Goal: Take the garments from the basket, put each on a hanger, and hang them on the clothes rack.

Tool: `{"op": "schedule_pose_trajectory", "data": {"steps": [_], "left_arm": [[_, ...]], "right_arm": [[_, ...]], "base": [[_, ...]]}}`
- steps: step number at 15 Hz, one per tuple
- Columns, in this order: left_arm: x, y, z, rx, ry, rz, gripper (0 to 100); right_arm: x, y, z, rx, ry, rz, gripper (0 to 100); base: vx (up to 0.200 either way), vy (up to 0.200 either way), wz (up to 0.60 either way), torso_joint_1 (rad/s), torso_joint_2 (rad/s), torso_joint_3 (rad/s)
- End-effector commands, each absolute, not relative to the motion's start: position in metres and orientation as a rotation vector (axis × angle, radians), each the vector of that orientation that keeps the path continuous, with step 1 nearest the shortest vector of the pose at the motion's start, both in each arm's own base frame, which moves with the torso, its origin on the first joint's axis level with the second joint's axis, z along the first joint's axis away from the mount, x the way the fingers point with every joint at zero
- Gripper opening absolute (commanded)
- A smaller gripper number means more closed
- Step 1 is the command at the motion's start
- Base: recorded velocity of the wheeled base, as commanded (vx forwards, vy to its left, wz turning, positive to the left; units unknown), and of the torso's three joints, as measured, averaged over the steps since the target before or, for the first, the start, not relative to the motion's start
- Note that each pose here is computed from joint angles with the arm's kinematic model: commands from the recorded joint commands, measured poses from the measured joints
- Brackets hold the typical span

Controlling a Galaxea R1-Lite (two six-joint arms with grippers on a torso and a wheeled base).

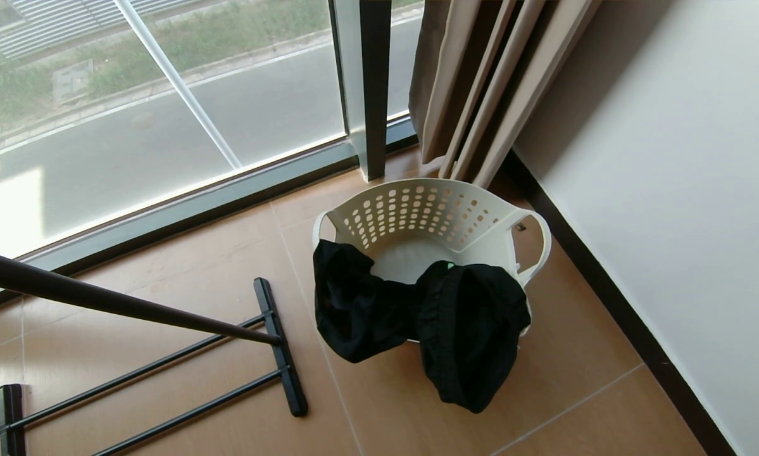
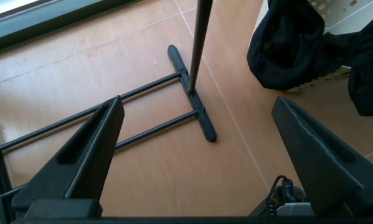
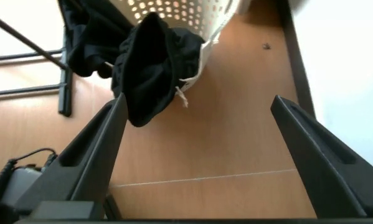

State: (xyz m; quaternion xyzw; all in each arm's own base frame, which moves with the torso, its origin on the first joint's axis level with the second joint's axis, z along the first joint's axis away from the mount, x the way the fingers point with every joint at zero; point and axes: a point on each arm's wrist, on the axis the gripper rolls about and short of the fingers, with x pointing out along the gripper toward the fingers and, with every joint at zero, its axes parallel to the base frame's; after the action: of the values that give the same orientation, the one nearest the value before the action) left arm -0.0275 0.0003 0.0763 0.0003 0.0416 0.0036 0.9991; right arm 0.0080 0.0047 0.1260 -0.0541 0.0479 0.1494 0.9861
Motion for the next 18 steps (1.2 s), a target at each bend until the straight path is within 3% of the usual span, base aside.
{"op": "schedule_pose_trajectory", "data": {"steps": [1,6,9,11,16,18], "left_arm": [[-0.027,0.0,0.076,0.001,0.083,0.008,100],[-0.027,0.0,0.076,0.001,0.083,0.008,100],[-0.027,0.0,0.076,-0.001,0.083,0.008,100],[-0.027,0.0,0.076,0.001,0.083,0.008,100],[-0.027,0.0,0.076,0.001,0.083,0.008,100],[-0.027,0.0,0.076,0.001,0.083,0.008,100]], "right_arm": [[0.057,0.018,0.144,-0.182,0.246,0.429,100],[0.133,0.04,0.159,-0.442,0.376,0.52,100],[0.167,0.065,0.16,-0.555,0.359,0.618,100],[0.2,0.084,0.159,-0.752,0.318,0.673,100],[0.25,0.118,0.144,-1.042,0.339,0.655,100],[0.266,0.125,0.135,-1.105,0.361,0.638,100]], "base": [[0.0,0.0,0.0,0.0,0.0,0.0],[0.0,0.0,0.0,0.0,0.0,0.0],[0.0,0.0,0.0,0.0,0.0,0.0],[0.0,0.0,0.0,0.0,0.0,0.0],[0.0,0.0,0.0,0.0,0.0,0.0],[0.0,0.0,0.0,0.0,0.0,0.0]]}}
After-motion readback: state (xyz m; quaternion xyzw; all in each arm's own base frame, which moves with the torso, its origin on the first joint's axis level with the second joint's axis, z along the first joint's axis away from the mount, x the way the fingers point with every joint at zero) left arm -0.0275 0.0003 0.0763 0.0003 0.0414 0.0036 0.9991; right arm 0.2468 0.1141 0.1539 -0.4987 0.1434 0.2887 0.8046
